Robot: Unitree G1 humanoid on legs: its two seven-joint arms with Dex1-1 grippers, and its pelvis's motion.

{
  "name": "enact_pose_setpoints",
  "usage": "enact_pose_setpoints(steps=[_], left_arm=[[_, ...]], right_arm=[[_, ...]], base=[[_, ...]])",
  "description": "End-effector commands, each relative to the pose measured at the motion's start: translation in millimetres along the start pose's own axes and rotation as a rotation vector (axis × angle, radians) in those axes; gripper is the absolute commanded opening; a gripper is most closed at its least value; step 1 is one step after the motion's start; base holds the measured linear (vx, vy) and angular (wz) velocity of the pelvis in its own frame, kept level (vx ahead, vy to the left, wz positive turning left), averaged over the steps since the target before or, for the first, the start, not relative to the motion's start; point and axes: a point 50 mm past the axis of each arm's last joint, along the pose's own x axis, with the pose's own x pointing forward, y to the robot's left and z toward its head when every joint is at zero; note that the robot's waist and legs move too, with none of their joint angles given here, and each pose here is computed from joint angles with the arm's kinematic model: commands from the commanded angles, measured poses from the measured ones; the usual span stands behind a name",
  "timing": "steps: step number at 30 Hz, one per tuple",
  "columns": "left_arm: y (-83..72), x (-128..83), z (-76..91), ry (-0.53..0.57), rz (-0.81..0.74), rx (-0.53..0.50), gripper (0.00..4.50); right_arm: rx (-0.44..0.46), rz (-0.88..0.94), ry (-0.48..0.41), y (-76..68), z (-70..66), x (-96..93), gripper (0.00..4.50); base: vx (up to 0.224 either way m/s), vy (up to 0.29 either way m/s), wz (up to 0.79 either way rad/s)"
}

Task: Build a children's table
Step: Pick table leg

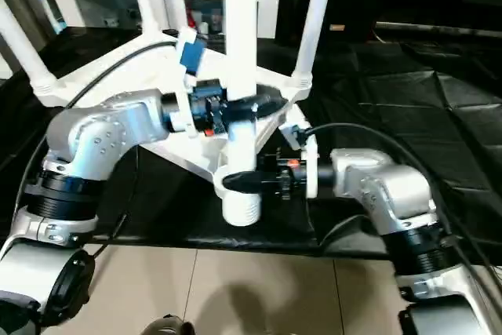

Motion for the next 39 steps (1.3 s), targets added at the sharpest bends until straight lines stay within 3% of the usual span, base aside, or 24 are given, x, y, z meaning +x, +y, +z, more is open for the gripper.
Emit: enact_pose_setpoints(steps=[1,2,4,7,14,15,16,18,20,21,23,27,30,32,39], left_arm=[[-1.8,2,9.5,-0.057,0.011,0.026,2.94],[1.1,3,13.9,-0.156,0.041,0.031,3.26],[3.6,1,22.1,-0.364,0.063,0.007,3.26],[4.6,-3,29.2,-0.565,0.058,-0.091,3.36],[1.9,-10,36.9,-0.735,0.079,-0.150,3.36],[17.6,-16,32.6,-0.667,0.325,-0.075,3.36],[23.9,-19,28.1,-0.587,0.431,0.005,3.36],[38.4,-32,13.7,-0.359,0.676,0.261,3.36],[45.2,-50,1.1,-0.245,0.798,0.380,3.36],[49.4,-67,-11.3,-0.173,0.897,0.369,3.36],[50.2,-75,-16.6,-0.147,0.945,0.357,3.36],[36.4,-127,-48.9,-0.125,1.199,0.463,3.36],[34.2,-134,-63.3,-0.124,1.266,0.461,3.36],[27.9,-133,-78.8,-0.096,1.277,0.532,3.36],[18.7,-120,-84.6,-0.107,1.249,0.554,3.36]], right_arm=[[-0.042,-0.035,-0.061,-1.3,8.1,-3.5,1.89],[-0.050,-0.063,-0.107,-3.1,10.4,-4.6,1.89],[-0.050,-0.095,-0.194,-4.4,14.5,-6.9,1.89],[-0.052,-0.113,-0.270,-2.8,18.8,-10.6,1.89],[-0.081,-0.278,-0.395,-10.3,24.4,-20.5,1.89],[-0.132,-0.475,-0.430,-19.1,27.8,-26.1,1.89],[-0.151,-0.539,-0.414,-21.9,26.8,-27.3,1.89],[-0.186,-0.729,-0.356,-29.7,20.2,-32.5,1.89],[-0.171,-0.906,-0.305,-33.5,7.1,-40.9,1.88],[-0.177,-1.000,-0.300,-27.9,-5.8,-47.8,1.88],[-0.188,-1.029,-0.306,-23.5,-10.8,-50.1,1.88],[-0.140,-1.256,-0.304,-3.3,-44.9,-60.0,1.88],[-0.162,-1.261,-0.269,1.0,-55.3,-57.1,1.88],[-0.211,-1.266,-0.266,7.8,-59.5,-52.2,1.88],[-0.178,-1.242,-0.354,16.9,-64.1,-46.3,1.88]], base=[[0.000,0.000,0.00],[0.000,0.000,0.00],[0.000,0.000,0.00],[0.000,0.000,0.00],[0.000,0.000,0.00],[0.000,0.000,0.00],[0.000,0.000,0.00],[0.000,0.000,0.00],[0.000,0.000,0.00],[0.000,0.000,0.00],[0.000,0.000,0.00],[0.000,0.000,0.00],[0.000,0.000,0.00],[0.000,0.000,0.00],[0.000,0.000,0.00]])
